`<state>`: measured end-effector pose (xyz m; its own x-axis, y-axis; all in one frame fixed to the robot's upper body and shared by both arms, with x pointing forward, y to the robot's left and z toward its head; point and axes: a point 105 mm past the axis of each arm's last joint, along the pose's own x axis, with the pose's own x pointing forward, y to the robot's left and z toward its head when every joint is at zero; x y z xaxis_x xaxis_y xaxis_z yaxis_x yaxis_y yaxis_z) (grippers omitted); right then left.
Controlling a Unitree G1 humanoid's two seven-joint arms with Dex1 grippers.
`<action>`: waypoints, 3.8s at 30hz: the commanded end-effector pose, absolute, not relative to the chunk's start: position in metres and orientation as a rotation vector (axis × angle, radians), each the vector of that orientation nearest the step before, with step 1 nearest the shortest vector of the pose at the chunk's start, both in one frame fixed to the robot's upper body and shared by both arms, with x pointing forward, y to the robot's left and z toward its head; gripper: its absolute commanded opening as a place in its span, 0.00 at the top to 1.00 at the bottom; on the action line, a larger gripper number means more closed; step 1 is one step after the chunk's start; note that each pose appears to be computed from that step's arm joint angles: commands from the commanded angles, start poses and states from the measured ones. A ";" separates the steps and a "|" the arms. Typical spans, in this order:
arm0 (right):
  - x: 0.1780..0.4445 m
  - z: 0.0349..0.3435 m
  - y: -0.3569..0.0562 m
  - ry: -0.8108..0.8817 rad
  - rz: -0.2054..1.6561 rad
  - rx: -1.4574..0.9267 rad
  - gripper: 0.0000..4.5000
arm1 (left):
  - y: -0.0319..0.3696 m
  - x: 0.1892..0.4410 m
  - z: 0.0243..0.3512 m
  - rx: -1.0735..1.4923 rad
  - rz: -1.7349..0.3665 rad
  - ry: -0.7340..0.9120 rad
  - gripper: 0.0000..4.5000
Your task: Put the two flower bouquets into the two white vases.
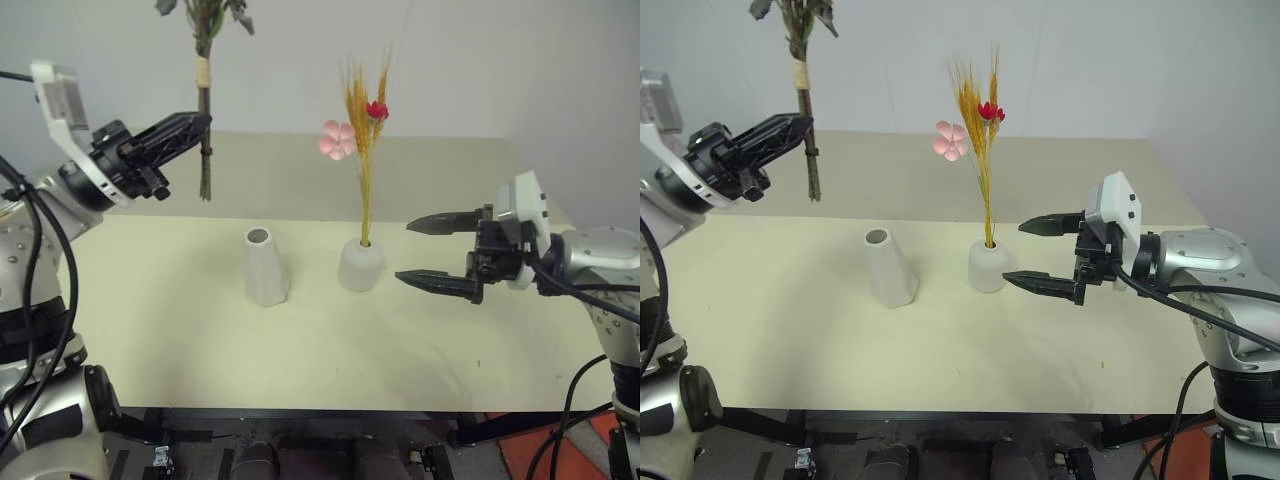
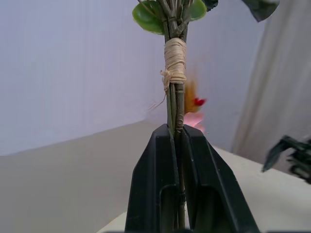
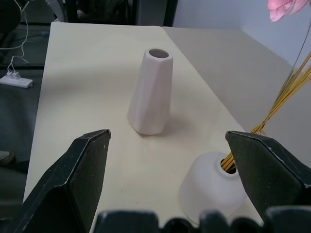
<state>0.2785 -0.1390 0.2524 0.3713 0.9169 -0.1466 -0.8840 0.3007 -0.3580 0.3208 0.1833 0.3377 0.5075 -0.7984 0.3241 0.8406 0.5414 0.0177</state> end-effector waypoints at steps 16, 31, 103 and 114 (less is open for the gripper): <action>0.268 0.267 -0.141 -0.175 1.105 -0.428 0.00 | 0.153 0.346 0.288 -0.111 -1.066 -0.249 0.99; 0.274 0.271 -0.142 -0.198 1.059 -0.421 0.00 | 0.157 0.344 0.252 -0.080 -1.006 -0.213 0.99; 0.287 0.271 -0.134 -0.245 0.994 -0.392 0.00 | 0.149 0.340 0.236 -0.101 -0.854 -0.385 0.99; 0.288 0.270 -0.133 -0.249 0.989 -0.383 0.00 | 0.154 0.338 0.229 -0.078 -0.863 -0.309 0.52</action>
<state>0.2918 -0.1353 0.2612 0.5369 0.8436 0.0030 -0.7773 0.4961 -0.3869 0.3422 0.1536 0.2153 0.6275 -0.7289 0.2737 0.7553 0.6552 0.0130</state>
